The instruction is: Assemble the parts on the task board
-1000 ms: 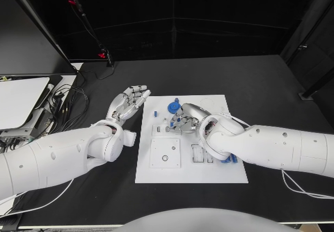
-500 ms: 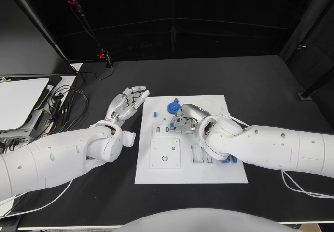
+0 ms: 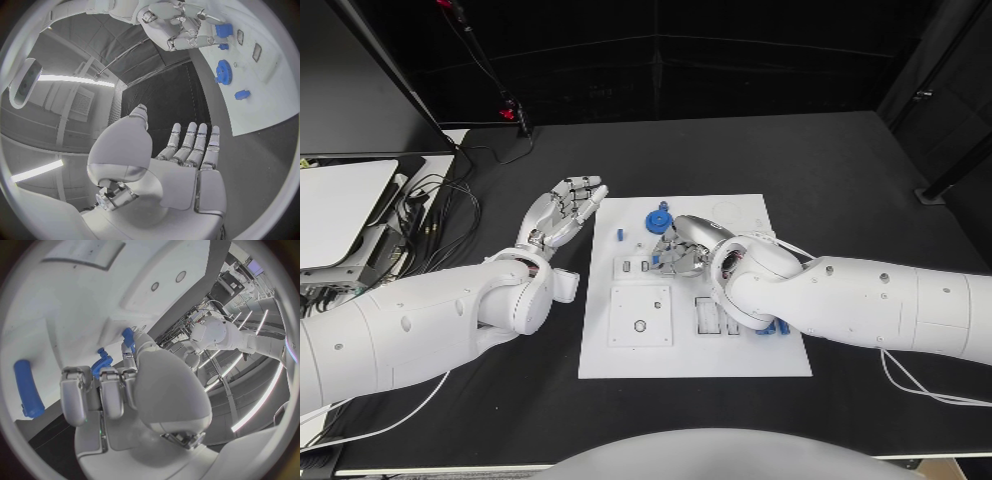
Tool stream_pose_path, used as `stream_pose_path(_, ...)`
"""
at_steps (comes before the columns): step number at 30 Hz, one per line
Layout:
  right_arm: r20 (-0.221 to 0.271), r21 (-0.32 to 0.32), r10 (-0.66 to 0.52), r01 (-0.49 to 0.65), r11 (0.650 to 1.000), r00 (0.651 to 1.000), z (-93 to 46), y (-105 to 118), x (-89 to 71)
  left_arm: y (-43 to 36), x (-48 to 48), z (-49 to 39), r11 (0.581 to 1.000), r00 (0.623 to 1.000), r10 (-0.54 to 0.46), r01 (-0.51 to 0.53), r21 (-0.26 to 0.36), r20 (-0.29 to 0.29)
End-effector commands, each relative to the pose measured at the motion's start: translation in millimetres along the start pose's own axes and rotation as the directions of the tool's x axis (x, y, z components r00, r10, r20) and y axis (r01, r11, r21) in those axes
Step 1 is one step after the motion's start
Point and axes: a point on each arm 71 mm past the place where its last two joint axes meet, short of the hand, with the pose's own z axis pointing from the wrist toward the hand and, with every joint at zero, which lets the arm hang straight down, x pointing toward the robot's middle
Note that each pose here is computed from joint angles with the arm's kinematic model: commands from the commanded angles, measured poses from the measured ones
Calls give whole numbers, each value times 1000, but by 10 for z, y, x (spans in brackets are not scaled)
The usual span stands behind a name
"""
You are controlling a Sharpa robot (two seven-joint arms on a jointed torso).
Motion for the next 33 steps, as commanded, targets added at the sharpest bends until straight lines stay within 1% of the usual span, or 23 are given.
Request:
stream_pose_path(1,-19,-9,-13,13,1000,1000,4,15,11,-187,8,-15,968,1000,2,0,252,-5)
stream_pose_path(18,-15,-7,-12,12,1000,1000,15,13,12,-182,4,-16,969,1000,1,1,249,-6)
stream_pose_path(33,-22,1,-20,20,1000,1000,4,5,24,-179,-6,-20,969,1000,1,0,246,-5)
